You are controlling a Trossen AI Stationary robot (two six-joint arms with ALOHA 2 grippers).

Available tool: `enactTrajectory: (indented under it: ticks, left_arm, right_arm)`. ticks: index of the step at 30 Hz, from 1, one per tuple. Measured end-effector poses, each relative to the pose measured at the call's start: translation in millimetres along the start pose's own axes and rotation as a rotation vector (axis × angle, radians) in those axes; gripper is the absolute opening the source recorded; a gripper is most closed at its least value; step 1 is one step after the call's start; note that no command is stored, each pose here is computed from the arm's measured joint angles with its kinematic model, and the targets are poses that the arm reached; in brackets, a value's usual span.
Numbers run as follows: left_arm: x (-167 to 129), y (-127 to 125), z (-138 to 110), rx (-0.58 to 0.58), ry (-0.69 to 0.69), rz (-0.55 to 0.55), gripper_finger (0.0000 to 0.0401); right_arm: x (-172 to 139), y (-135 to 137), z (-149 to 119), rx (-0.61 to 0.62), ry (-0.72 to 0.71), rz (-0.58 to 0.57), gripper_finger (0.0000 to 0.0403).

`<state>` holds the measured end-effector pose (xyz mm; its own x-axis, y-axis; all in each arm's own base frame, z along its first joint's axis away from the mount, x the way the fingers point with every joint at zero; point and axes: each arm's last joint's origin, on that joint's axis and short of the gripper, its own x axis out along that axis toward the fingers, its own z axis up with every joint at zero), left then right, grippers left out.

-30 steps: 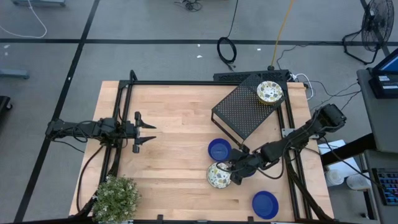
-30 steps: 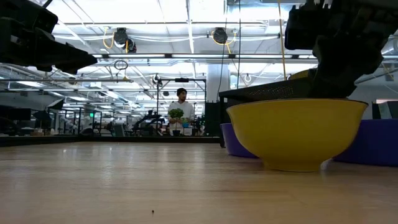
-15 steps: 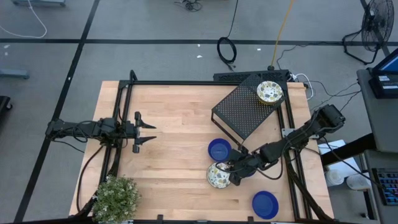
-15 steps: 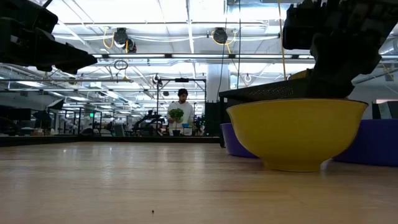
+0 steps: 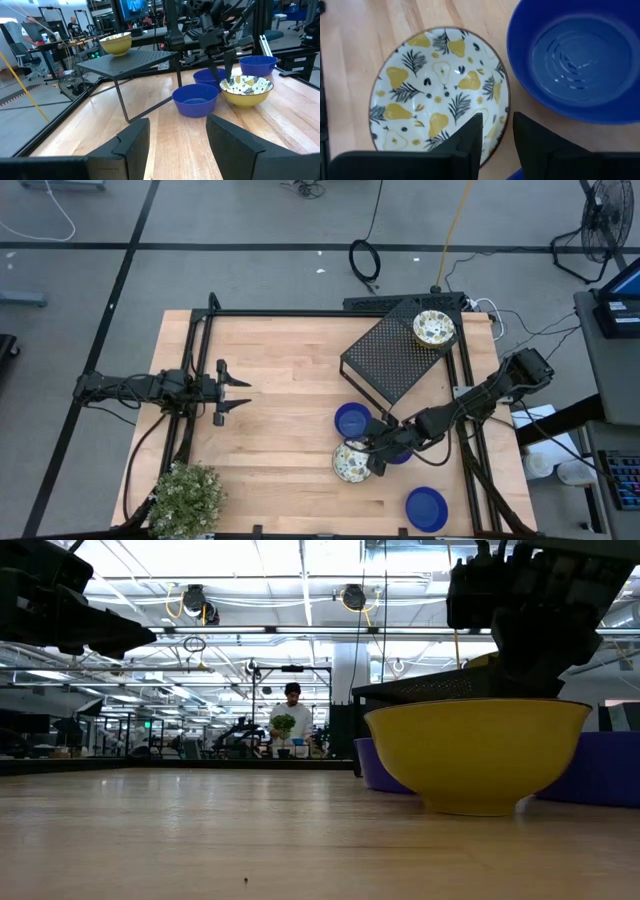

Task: Pick & Place Mini bowls
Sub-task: Stack the patterned yellow bowl on the patterned yellow bowl on the shelf

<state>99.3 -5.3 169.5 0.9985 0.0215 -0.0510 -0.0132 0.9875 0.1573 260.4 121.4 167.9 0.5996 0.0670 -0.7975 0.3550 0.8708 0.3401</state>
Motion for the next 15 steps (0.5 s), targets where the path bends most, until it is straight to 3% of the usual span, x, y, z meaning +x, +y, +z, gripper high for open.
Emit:
enactTrajectory:
  ticks: [15]
  left_arm:
    - [0.0, 0.0, 0.0, 0.000, 0.000, 0.000, 0.0198]
  right_arm:
    - [-0.7, -2.7, 7.2, 0.010, 0.022, -0.010, 0.0089]
